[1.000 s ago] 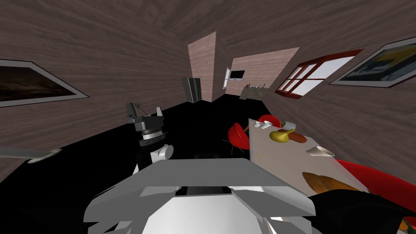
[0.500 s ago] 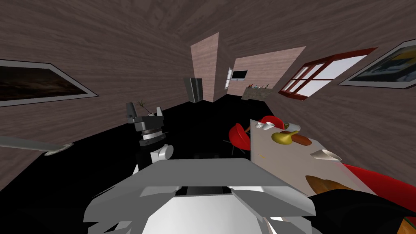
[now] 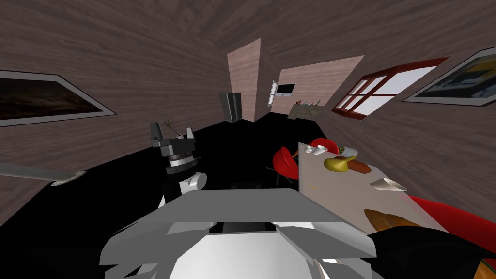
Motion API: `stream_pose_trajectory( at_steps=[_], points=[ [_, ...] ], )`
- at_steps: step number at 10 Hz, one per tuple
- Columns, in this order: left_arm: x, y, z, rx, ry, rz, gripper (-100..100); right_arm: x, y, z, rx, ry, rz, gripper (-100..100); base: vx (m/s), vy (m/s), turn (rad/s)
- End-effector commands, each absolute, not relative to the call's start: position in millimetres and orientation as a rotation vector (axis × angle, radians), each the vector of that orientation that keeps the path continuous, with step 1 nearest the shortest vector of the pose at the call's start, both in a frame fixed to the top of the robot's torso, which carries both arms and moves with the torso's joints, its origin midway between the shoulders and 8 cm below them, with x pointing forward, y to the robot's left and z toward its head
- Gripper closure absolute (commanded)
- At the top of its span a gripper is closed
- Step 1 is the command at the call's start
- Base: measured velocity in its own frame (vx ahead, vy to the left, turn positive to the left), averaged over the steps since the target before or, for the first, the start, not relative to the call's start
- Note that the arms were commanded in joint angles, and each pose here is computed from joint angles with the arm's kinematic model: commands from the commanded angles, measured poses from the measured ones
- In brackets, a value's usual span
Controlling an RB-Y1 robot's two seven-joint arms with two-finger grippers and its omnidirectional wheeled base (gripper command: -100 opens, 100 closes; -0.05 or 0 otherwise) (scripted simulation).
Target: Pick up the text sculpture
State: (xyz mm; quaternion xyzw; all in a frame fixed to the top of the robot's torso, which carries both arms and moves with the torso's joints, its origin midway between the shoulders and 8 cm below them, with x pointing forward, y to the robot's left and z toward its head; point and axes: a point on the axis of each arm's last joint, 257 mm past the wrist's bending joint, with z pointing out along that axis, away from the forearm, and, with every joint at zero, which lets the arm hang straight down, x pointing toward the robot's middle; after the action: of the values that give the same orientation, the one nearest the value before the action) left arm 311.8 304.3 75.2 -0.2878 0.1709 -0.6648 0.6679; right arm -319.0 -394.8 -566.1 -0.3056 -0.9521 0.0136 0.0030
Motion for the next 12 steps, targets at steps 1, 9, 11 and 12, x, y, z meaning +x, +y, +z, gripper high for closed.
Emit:
stream_pose_trajectory(
  at_steps=[1,9,11,12],
  points=[
    [311.8,304.3,75.2,-0.649,0.386,-1.500,0,-319.0,-394.8,-566.1,-0.958,-2.985,0.043,0,0.000,0.000,0.000],
    [311.8,304.3,75.2,-0.649,0.386,-1.500,0,-268.3,-438.2,-569.1,-0.854,-3.090,0.017,100,0.039,0.000,-0.158],
    [311.8,304.3,75.2,-0.649,0.386,-1.500,0,-271.0,-434.0,-569.3,-0.792,-3.092,-0.002,100,-0.006,-0.001,0.001],
    [311.8,304.3,75.2,-0.649,0.386,-1.500,0,-242.3,-458.0,-569.0,-0.829,-3.137,0.012,100,0.043,0.001,-0.337]
  ],
)
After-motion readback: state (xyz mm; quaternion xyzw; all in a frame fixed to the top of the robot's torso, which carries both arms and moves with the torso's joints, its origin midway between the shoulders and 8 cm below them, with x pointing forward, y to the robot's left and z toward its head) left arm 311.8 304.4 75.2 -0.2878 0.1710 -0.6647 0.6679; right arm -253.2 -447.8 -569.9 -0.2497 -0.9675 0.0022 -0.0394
